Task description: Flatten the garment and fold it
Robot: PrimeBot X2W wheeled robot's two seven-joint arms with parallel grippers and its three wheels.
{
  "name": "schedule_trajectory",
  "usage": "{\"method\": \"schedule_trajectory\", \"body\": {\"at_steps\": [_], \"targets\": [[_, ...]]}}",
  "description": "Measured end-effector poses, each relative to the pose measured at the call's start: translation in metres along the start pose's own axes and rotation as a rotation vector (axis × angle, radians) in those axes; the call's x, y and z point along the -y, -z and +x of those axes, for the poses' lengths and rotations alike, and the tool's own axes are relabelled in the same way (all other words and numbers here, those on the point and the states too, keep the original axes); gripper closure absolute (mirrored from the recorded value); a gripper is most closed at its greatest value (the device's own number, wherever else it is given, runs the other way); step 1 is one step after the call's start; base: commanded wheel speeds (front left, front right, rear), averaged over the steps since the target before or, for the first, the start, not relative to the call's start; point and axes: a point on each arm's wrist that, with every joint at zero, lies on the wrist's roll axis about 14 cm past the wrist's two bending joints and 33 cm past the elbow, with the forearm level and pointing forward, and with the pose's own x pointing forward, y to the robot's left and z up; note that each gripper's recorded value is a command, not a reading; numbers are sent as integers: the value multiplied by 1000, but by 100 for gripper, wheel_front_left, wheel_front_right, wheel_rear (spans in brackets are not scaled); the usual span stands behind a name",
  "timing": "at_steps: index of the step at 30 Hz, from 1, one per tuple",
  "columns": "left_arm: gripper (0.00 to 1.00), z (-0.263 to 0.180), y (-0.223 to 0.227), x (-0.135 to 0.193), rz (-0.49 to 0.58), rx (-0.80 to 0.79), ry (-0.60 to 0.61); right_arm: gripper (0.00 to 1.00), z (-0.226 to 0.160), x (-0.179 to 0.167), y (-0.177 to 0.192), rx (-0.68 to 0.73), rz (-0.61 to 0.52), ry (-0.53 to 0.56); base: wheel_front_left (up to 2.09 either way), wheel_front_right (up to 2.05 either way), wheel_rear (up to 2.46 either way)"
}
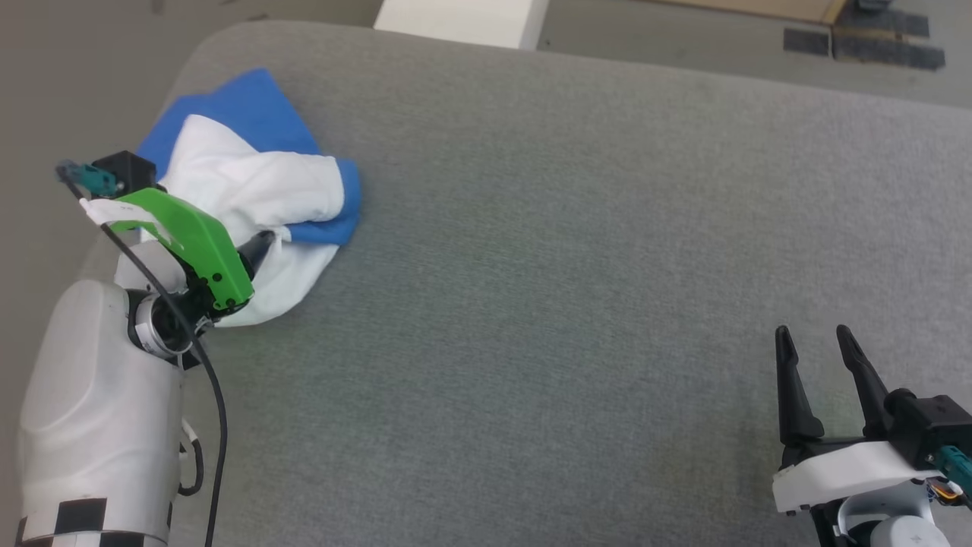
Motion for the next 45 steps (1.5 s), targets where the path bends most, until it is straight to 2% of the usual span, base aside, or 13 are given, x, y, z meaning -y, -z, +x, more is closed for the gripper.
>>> {"method": "schedule_trajectory", "body": {"at_steps": [11,12,14,20,25,27,32,35,40,45], "targets": [[0,39,43,-3,45,-125,-73,0,5,19,19,-45,-2,47,0,0,0],[60,40,45,-4,41,-129,-75,0,5,19,21,-51,-2,49,0,0,0],[100,41,45,-6,37,-117,-80,0,6,19,23,-58,-1,48,0,0,0],[100,32,22,-12,-52,50,-90,0,9,11,20,-50,-6,23,0,0,0],[100,11,-23,-11,-42,243,-77,0,8,1,13,-36,-2,-1,0,0,0],[100,-5,-54,-3,-25,352,-47,0,7,-3,11,-31,4,-11,0,0,0],[100,-60,-136,41,57,625,98,0,-1,-12,2,-3,24,-28,0,0,0],[100,-103,-177,82,126,768,210,0,-10,-13,-2,8,35,-27,0,0,0],[100,-170,-216,146,206,947,380,0,-24,-9,-12,39,51,-5,0,0,0],[100,-214,-227,218,260,1021,580,0,-44,11,-15,55,61,62,0,0,0]]}}
